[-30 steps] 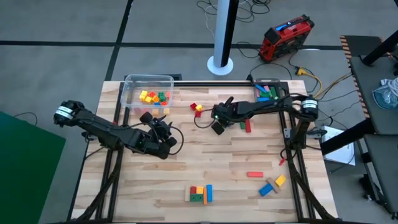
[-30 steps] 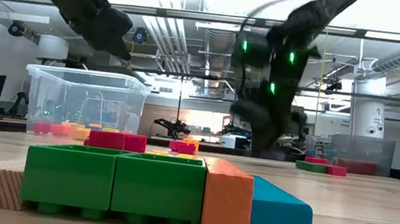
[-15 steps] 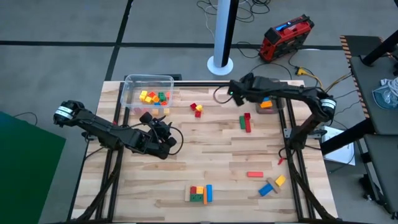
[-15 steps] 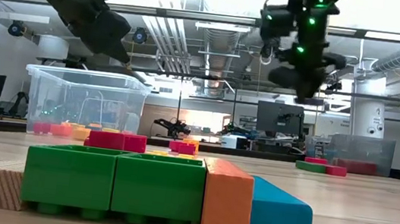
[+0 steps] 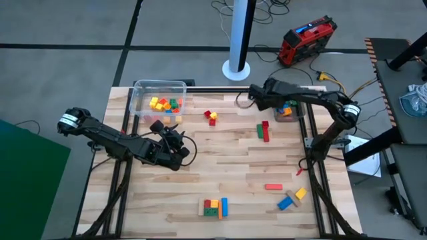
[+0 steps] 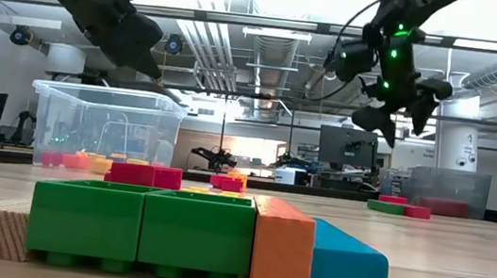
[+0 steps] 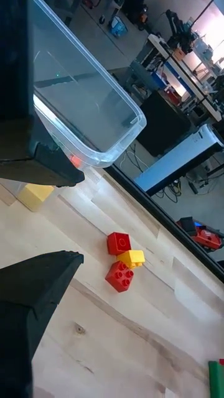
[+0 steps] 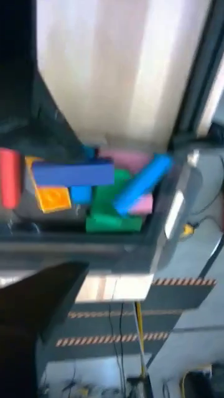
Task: Sort blocks by size
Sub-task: Put the blue rectangular wooden block into the black bin, then put the red square game piece into the transparent bin
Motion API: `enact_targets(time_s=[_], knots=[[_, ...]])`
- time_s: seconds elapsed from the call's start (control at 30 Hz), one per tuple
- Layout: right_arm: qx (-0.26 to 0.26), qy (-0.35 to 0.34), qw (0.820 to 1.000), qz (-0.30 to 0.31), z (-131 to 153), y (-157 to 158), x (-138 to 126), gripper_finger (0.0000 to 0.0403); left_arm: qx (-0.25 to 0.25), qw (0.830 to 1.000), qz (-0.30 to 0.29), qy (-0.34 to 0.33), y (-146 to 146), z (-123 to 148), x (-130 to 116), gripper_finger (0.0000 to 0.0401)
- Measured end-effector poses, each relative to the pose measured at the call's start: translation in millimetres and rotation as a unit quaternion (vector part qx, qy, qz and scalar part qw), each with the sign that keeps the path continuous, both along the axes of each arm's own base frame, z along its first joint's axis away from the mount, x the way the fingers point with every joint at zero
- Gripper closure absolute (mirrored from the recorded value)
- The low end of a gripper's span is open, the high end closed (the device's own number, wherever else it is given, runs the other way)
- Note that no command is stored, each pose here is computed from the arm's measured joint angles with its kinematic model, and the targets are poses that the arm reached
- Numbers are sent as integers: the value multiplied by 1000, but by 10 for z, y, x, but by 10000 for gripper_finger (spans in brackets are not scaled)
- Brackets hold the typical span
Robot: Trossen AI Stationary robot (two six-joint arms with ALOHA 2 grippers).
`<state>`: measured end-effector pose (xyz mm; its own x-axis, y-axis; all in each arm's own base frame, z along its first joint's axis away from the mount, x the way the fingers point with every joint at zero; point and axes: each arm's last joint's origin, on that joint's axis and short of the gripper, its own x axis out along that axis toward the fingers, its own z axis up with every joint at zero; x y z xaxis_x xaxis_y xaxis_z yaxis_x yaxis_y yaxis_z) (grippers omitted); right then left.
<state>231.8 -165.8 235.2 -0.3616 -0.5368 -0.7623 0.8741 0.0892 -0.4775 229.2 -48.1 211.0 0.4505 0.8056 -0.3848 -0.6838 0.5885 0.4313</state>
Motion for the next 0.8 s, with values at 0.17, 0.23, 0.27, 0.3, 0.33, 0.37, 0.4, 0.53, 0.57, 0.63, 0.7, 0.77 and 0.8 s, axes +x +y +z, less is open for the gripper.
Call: enact_targets(time_s=[0.17, 0.23, 0.27, 0.3, 0.33, 0.37, 0.4, 0.53, 0.57, 0.63, 0.7, 0.77, 0.8], knots=[[-17, -23, 996, 89, -21, 468, 306, 51, -22, 1000, -9, -3, -11, -3, 18, 243], [-28, -34, 991, 130, -39, 689, 415, 45, -46, 999, -22, -5, -25, -7, 37, 243], [-32, -41, 988, 146, -45, 796, 457, 45, -61, 998, -29, -8, -34, -7, 50, 243], [-35, -48, 986, 158, -52, 895, 490, 46, -74, 997, -35, -12, -42, -6, 63, 243], [-37, -56, 983, 171, -59, 997, 520, 47, -86, 995, -42, -18, -51, -3, 78, 243], [-39, -62, 981, 179, -66, 1087, 537, 49, -98, 994, -50, -25, -62, 5, 99, 243], [-44, -65, 979, 187, -73, 1170, 547, 52, -108, 992, -59, -34, -74, 16, 122, 243], [-70, -79, 974, 203, -108, 1433, 552, 62, -125, 984, -96, -79, -96, 88, 250, 243], [-71, -82, 973, 205, -123, 1480, 547, 65, -129, 982, -103, -93, -90, 108, 288, 243], [-80, -86, 971, 206, -150, 1552, 531, 70, -137, 977, -109, -126, -48, 140, 376, 243], [-89, -87, 970, 208, -174, 1611, 511, 75, -154, 969, -117, -152, 21, 154, 463, 243], [-92, -84, 970, 211, -188, 1654, 488, 80, -174, 962, -128, -165, 104, 136, 546, 243], [-92, -84, 969, 212, -189, 1671, 475, 83, -181, 960, -126, -169, 156, 118, 578, 243]])
